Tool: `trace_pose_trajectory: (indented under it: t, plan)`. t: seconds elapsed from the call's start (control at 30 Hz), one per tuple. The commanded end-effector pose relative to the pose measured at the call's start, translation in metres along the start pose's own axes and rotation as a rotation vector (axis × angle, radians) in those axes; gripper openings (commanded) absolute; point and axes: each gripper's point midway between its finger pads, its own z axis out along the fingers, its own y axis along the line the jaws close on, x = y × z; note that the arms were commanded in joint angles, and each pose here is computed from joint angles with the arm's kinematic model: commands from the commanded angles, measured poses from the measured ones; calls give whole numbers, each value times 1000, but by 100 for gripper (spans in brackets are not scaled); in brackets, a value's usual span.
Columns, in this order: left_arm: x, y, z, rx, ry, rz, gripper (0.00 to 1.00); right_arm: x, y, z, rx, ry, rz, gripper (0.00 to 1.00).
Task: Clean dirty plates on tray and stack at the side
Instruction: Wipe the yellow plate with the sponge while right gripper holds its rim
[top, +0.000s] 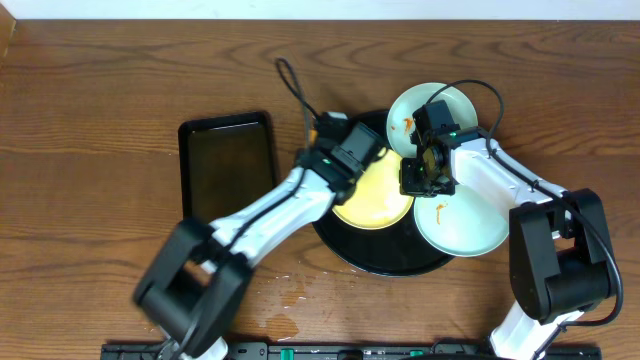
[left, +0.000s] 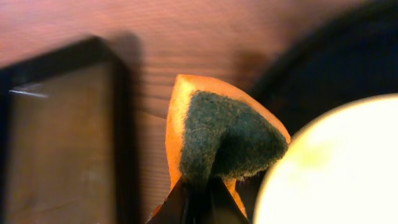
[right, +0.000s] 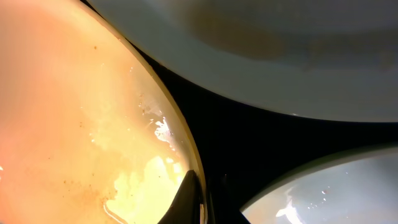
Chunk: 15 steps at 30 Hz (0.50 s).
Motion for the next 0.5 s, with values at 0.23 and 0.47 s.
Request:
trace_pose_trajectory:
  t: [0.23,0.47]
  plan:
    - [-14,107,-63,104,124,-288,7,5,-19,6,78,19,-74,1]
    - [42,134,-15,243,385,-358,8,7,-6,6,0,32,-165,1]
